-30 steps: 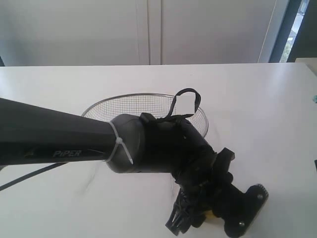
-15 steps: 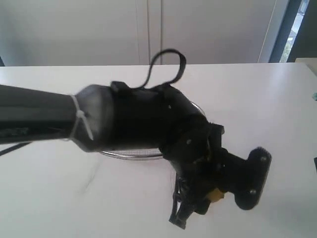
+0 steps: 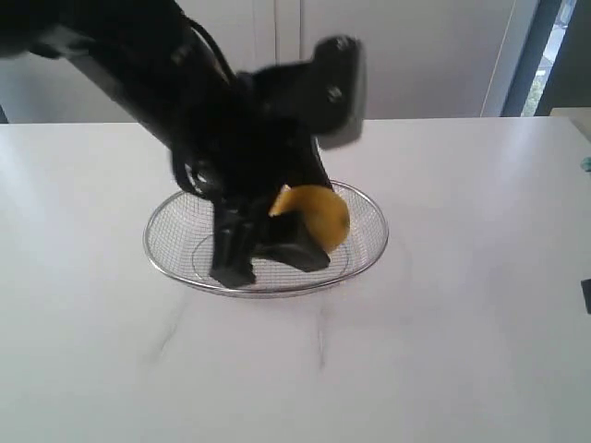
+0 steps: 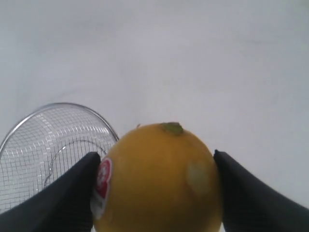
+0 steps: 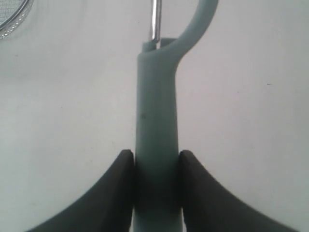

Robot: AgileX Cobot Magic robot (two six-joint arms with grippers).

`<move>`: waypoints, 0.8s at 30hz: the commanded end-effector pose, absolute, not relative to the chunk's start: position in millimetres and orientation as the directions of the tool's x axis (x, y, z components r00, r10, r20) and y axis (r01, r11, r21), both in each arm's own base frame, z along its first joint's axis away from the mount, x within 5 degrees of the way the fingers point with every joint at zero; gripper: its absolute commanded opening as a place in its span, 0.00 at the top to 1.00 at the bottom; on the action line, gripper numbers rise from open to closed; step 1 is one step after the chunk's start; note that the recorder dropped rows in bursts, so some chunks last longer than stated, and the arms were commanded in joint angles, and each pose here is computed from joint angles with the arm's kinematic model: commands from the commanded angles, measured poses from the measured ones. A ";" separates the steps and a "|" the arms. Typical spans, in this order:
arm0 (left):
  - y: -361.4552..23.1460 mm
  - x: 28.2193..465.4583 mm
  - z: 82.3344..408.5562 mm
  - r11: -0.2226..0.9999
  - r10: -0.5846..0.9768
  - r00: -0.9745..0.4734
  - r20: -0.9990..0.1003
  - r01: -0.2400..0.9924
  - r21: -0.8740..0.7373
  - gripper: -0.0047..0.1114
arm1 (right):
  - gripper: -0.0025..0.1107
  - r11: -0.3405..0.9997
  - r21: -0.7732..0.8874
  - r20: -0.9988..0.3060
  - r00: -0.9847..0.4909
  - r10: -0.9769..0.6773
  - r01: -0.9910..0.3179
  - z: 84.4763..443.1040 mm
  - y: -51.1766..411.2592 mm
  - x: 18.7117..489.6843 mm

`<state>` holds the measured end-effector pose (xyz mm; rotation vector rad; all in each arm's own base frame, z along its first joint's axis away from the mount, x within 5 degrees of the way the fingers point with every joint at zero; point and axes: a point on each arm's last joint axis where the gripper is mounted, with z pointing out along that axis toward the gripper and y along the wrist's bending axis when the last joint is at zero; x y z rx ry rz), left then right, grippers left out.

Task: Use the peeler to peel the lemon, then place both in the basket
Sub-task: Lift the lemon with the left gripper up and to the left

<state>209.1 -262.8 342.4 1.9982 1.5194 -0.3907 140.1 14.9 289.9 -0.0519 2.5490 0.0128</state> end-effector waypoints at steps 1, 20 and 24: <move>-223.3 198.7 383.3 -0.196 0.651 0.314 -0.691 0.949 0.246 0.96 | 0.98 0.999 -0.004 -0.598 -0.801 -0.030 -0.035 292.2 13.9 142.4; -102.8 180.3 376.2 0.200 0.451 0.105 -0.886 0.956 0.215 0.96 | 0.98 0.996 0.039 -0.621 -0.783 -0.039 -0.081 294.2 19.7 144.5; -88.7 176.5 359.9 0.298 0.398 0.064 -0.915 0.934 0.195 0.96 | 0.98 0.995 0.040 -0.627 -0.778 -0.045 -0.089 297.4 20.3 145.4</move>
